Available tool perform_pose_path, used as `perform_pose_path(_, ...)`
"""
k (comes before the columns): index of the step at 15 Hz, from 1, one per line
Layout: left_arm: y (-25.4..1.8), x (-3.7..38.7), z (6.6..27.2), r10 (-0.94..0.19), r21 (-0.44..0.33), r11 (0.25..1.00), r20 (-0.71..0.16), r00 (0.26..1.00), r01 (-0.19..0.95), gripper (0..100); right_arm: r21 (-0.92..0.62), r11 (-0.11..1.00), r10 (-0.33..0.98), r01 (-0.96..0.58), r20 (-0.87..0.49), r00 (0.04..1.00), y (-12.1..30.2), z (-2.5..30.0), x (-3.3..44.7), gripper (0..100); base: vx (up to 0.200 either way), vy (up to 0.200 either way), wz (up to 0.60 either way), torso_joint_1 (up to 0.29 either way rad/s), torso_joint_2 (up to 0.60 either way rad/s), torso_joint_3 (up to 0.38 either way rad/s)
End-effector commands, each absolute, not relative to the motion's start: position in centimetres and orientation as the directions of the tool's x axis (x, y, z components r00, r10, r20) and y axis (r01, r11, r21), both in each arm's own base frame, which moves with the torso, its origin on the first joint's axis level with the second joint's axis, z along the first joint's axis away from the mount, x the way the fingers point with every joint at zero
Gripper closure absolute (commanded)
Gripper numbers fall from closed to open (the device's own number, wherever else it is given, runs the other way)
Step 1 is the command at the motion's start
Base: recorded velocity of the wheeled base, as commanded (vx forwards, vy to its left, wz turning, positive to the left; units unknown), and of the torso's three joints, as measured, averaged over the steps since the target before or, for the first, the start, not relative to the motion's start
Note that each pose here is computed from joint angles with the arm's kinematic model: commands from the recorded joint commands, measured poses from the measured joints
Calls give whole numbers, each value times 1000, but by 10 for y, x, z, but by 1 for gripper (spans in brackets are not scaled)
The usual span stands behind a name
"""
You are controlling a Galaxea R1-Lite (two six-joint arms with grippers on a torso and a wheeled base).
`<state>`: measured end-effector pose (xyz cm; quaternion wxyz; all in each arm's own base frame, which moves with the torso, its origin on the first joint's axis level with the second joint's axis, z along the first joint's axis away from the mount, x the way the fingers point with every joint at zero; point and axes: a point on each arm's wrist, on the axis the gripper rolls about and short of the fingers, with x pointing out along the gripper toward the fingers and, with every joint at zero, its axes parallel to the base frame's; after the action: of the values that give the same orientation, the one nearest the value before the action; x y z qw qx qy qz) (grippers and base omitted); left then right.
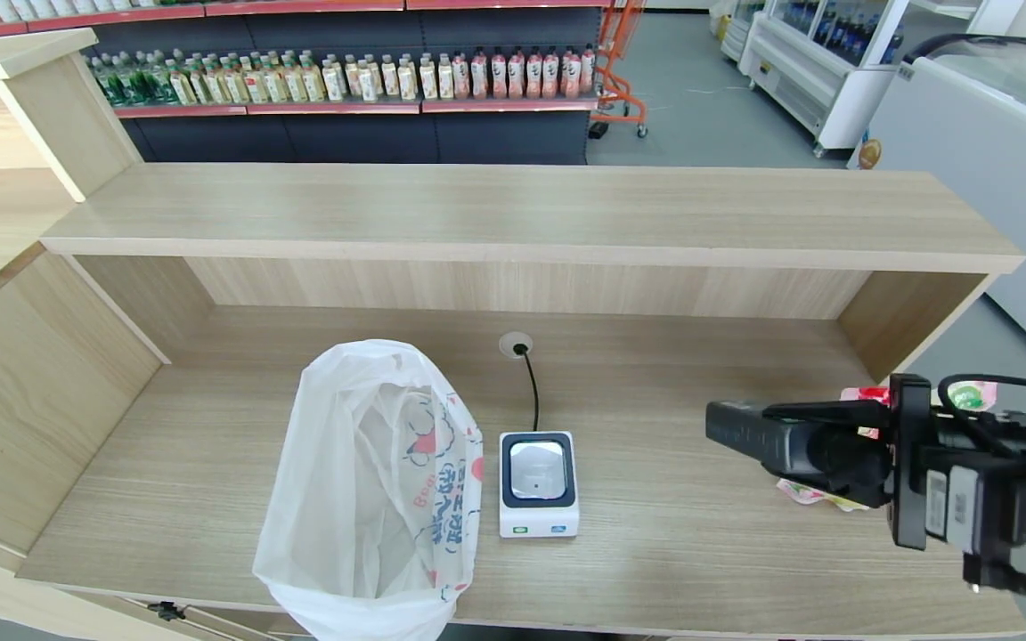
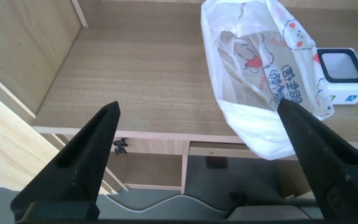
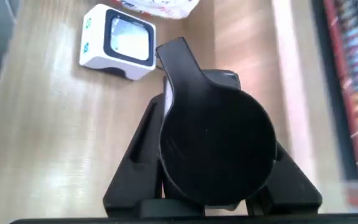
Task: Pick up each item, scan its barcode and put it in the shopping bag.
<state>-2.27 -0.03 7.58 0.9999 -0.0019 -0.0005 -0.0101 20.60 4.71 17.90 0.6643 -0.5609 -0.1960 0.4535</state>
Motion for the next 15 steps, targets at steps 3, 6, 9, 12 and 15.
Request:
perform_pose_path(3, 0, -23, 76, -20, -5, 1000, 2, 1000, 20, 0, -960, -278, 923, 24, -260, 285, 58, 173, 187, 100, 0, 0, 0, 0, 0, 0)
perform_pose_path(6, 0, -23, 76, -20, -5, 1000, 2, 1000, 20, 0, -870, -414, 910, 269, -397, 118, 74, 148, 173, 100, 0, 0, 0, 0, 0, 0)
perform_pose_path(9, 0, -23, 76, -20, -5, 1000, 2, 1000, 20, 0, -817, -367, 901, 446, -431, -47, 110, 134, 181, 100, 0, 0, 0, 0, 0, 0)
perform_pose_path(12, 0, -23, 76, -20, -5, 1000, 2, 1000, 20, 0, -794, -309, 915, 524, -398, -63, 130, 127, 192, 100, 0, 0, 0, 0, 0, 0)
perform_pose_path(15, 0, -23, 76, -21, -5, 1000, 2, 1000, 21, 0, -798, -294, 904, 525, -411, -117, 146, 114, 196, 100, 0, 0, 0, 0, 0, 0)
